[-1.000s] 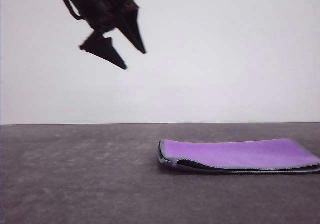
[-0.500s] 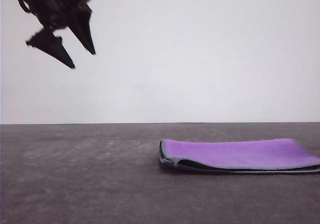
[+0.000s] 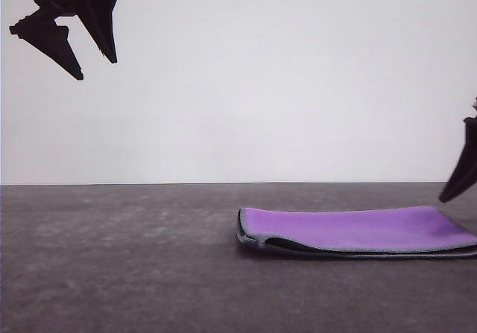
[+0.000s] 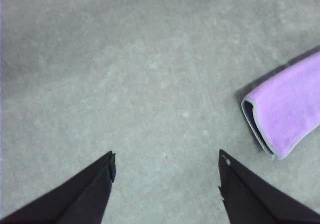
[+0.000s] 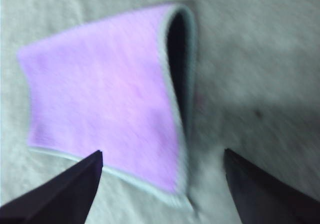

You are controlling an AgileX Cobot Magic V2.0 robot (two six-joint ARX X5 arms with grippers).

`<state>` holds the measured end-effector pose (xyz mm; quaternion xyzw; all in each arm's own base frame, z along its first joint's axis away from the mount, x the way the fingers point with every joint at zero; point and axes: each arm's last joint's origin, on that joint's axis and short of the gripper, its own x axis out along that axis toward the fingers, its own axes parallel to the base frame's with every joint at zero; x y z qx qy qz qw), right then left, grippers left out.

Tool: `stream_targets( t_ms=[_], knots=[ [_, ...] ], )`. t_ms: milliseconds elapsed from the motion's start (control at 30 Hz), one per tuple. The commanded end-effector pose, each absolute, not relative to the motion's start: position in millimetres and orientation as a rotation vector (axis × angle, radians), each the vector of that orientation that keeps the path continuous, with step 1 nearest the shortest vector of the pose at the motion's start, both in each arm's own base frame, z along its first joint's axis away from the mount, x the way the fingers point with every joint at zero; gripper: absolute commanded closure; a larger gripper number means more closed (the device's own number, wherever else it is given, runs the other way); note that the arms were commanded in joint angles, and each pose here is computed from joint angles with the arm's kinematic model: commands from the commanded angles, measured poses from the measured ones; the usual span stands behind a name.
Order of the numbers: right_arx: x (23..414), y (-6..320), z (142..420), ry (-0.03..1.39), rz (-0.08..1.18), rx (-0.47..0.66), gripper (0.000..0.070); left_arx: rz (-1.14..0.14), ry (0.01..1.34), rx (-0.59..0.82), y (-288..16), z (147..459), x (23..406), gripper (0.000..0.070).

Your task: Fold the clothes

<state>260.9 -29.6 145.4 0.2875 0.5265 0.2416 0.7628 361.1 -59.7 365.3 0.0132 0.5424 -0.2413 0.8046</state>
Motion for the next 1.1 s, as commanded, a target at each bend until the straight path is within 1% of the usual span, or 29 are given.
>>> stream_targets(
  t_ms=[0,133,200,233,267,333,400,467,600,733,900,1067],
  knots=[
    [265.4,-26.2,130.0,1.190,0.520,0.640,0.0202,-0.511,1.135,0.035,-58.0,371.7,361.5,0.0306],
    [271.3,-16.7,123.9,1.177,0.588,0.651,0.0204,-0.506,1.134,0.032,-56.2,371.7,361.8,0.0306],
    [272.2,-12.3,123.5,1.180,0.603,0.642,0.0238,-0.504,1.136,0.031,-55.4,371.6,361.8,0.0306],
    [272.7,-10.6,123.7,1.177,0.612,0.639,0.0275,-0.503,1.137,0.030,-55.0,371.6,361.8,0.0306],
    [273.0,-9.3,123.9,1.174,0.621,0.639,0.0336,-0.502,1.137,0.030,-54.8,371.6,361.8,0.0306],
    [273.6,-7.4,124.4,1.169,0.637,0.643,0.0501,-0.502,1.137,0.030,-54.8,371.5,361.8,0.0306],
    [274.1,-6.7,124.6,1.166,0.639,0.643,0.0640,-0.502,1.139,0.029,-54.8,371.5,361.6,0.0306],
    [274.6,-6.8,124.9,1.162,0.640,0.641,0.0687,-0.502,1.140,0.029,-54.7,371.5,361.5,0.0306],
    [276.6,-6.1,127.0,1.139,0.674,0.658,0.0693,-0.502,1.139,0.029,-54.8,371.4,361.7,0.0306],
    [279.4,2.8,131.3,1.112,0.773,0.683,0.0693,-0.502,1.133,0.030,-54.8,371.7,362.2,0.0306],
    [284.5,26.7,136.6,1.119,0.847,0.642,0.0693,-0.502,1.131,0.030,-54.8,371.8,362.4,0.0306],
    [290.7,55.6,141.9,1.095,0.908,0.614,0.0693,-0.501,1.132,0.028,-54.8,371.7,362.4,0.0306]
  ],
)
